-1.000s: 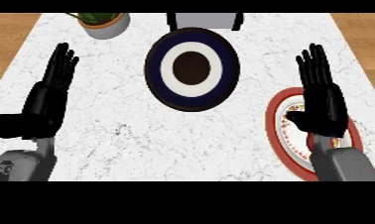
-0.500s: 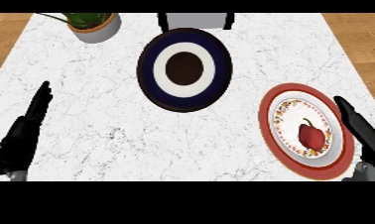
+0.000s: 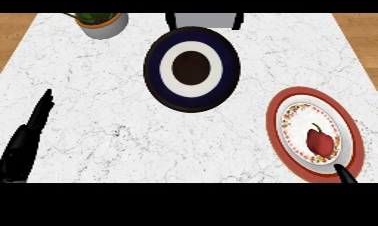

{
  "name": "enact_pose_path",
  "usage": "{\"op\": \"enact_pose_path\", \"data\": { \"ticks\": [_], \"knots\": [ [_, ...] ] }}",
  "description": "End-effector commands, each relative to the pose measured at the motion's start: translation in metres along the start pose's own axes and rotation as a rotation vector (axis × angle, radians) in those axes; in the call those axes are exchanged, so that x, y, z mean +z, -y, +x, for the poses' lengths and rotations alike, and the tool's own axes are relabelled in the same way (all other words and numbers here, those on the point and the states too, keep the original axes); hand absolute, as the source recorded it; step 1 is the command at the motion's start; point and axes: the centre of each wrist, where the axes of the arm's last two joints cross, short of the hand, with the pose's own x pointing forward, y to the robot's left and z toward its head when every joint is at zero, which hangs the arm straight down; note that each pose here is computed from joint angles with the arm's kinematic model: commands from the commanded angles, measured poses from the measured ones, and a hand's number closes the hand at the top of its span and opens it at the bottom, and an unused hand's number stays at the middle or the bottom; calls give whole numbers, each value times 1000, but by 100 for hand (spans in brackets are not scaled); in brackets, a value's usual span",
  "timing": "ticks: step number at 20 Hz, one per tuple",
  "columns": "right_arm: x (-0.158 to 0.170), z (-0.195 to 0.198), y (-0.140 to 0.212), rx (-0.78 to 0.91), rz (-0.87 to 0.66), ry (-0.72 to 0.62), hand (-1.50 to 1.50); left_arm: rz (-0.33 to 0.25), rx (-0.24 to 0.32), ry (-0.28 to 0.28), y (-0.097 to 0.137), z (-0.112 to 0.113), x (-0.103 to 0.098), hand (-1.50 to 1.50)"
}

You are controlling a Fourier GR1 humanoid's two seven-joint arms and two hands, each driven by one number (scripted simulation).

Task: Pick the bell pepper from the plate and place it in the plate

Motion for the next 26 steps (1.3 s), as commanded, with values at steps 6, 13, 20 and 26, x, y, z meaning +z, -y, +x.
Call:
{"op": "enact_pose_path", "data": {
  "ticks": [6,13,20,26],
  "knots": [
    [4,33,55,391,189,-207,-150,-22,0,25,4,8,-1,0],
    [-32,55,43,503,285,-389,-150,-23,5,41,3,14,-18,0],
    [-72,22,37,646,425,-524,-150,-21,-10,20,24,-9,2,0],
    [-93,11,33,765,564,-599,-150,-31,8,26,6,16,-1,0]
  ]
}}
